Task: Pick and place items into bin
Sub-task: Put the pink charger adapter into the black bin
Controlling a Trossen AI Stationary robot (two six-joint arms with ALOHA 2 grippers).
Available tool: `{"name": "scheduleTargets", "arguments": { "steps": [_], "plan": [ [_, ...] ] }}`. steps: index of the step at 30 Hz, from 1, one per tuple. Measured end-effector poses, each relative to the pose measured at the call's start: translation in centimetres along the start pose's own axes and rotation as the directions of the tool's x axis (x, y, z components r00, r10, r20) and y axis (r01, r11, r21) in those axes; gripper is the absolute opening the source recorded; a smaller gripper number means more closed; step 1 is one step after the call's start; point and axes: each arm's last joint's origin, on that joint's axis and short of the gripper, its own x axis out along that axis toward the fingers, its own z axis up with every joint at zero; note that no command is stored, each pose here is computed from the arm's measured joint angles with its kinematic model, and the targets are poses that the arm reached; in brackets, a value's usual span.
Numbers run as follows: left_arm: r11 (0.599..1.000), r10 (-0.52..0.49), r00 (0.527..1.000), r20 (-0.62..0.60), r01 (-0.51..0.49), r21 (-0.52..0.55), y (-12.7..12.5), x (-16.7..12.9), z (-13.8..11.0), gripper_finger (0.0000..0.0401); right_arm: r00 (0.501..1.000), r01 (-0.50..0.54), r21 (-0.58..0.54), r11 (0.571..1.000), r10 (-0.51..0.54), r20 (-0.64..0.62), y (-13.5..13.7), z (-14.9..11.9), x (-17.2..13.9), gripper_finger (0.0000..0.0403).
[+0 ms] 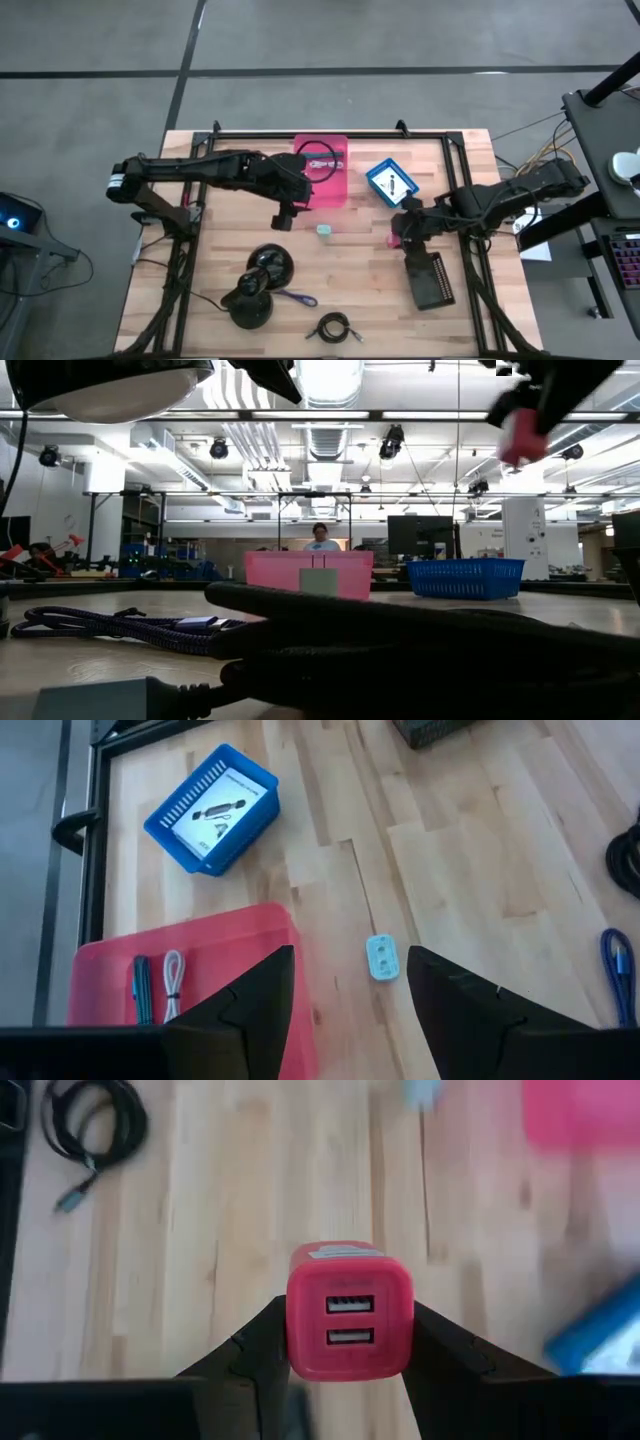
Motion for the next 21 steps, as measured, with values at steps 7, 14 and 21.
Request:
{"name": "scheduleTargets", "arguments": {
  "steps": [7,14,21],
  "plan": [
    [1.0,0.0,1.0,-0.002,0.0,0.011,0.0,0.0,0.0,0.018,0.987,0.017,0.19,0.982,0.013,-0.157,0.4,-1.9,0.4,0.0141],
    [1.0,-0.002,1.0,-0.006,0.002,0.011,0.0,0.1,-0.1,0.018,0.965,0.022,0.26,0.965,0.048,-0.259,1.7,-3.8,1.2,0.0141],
    [1.0,-0.007,1.0,-0.024,0.007,0.008,-0.2,0.7,-0.6,0.018,0.95,0.033,0.279,0.96,0.056,-0.306,3.0,-5.4,1.7,0.0141]
  ]
}}
